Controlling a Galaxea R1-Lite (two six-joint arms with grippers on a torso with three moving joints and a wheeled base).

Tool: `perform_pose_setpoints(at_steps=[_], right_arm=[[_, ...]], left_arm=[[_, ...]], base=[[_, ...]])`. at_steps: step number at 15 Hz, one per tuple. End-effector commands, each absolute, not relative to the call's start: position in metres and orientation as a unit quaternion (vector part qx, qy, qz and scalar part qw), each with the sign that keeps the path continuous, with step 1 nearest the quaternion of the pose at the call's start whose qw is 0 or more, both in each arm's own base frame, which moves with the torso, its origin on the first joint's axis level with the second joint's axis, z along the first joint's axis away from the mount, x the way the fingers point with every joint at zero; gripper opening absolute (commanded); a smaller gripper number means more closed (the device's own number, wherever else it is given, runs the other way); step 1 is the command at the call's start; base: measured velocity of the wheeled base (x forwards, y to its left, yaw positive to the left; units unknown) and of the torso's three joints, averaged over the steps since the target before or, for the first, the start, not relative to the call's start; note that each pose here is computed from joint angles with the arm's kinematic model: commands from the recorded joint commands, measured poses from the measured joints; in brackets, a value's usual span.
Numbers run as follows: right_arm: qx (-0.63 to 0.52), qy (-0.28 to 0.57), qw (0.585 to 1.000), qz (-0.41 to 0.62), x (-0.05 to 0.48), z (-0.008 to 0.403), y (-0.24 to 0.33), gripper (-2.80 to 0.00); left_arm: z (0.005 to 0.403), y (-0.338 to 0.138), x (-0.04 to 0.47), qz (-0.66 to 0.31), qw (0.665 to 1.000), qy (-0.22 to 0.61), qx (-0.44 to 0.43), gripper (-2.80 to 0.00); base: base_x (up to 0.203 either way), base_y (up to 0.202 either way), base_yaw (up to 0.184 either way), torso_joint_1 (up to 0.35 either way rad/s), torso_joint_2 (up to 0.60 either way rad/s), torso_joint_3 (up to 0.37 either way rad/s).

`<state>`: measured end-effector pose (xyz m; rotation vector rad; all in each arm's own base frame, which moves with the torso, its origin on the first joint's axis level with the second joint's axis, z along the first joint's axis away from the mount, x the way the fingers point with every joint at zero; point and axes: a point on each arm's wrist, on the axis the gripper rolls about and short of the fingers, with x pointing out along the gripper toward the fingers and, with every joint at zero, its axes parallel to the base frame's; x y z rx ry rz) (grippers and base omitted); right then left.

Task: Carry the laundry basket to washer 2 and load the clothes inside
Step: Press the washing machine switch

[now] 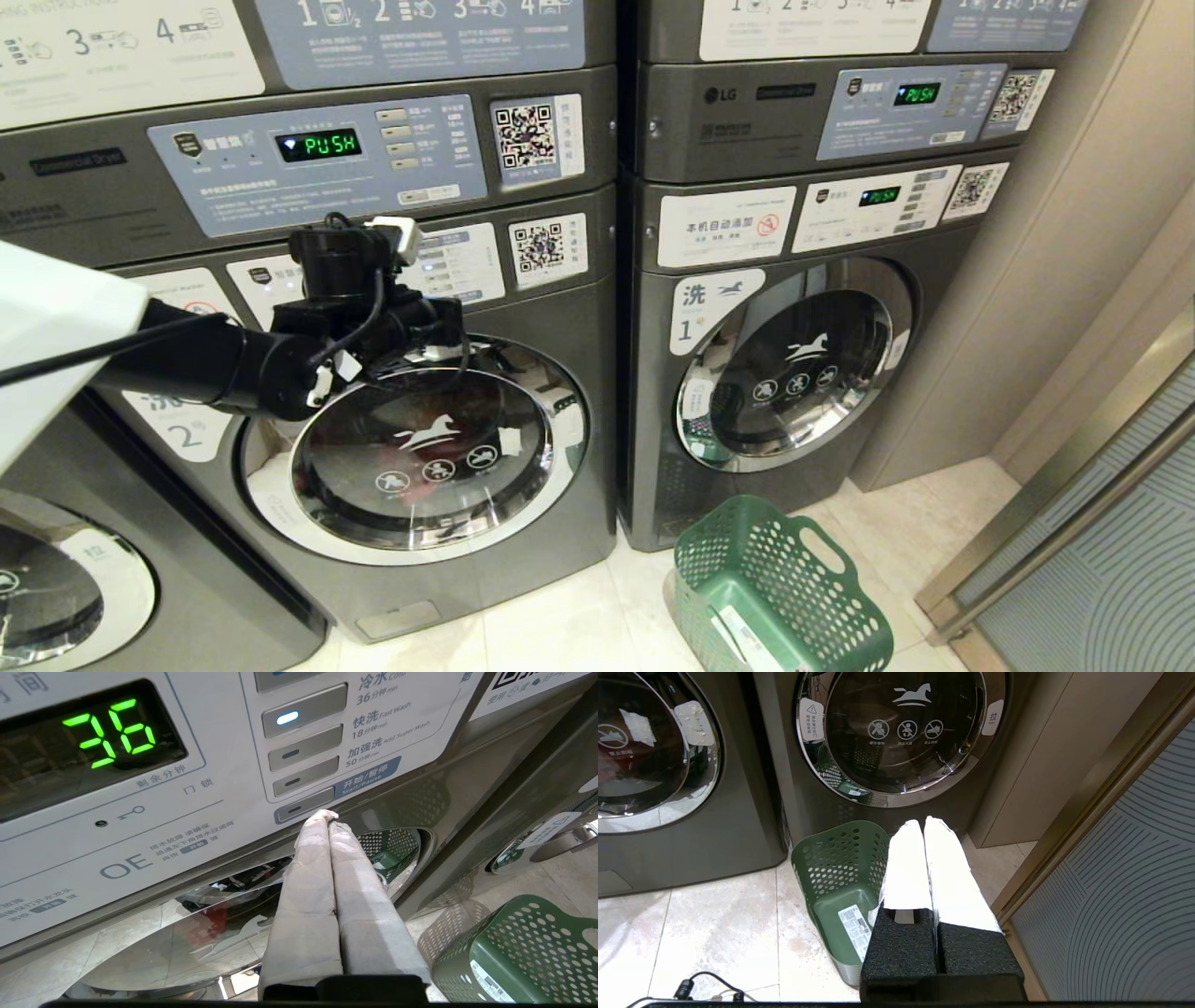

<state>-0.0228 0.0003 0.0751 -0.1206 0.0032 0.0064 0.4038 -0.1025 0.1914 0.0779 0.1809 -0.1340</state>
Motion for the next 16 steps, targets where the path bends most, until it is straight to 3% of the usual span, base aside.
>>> perform_pose_setpoints(at_steps=[1,16], right_arm=[[-0.061,0.003,0.998,0.003,-0.023,0.075,0.000,-2.80],[-0.061,0.004,0.998,0.003,-0.023,0.075,0.000,-2.80]], left_arm=[[0.191,-0.104,0.404,-0.067,0.993,0.090,0.039,-2.80],[0.184,-0.106,0.422,-0.063,0.993,0.088,0.041,-2.80]], base=[[0.000,0.000,0.000,0.000,0.00,0.000],[0.000,0.000,0.000,0.000,0.00,0.000]])
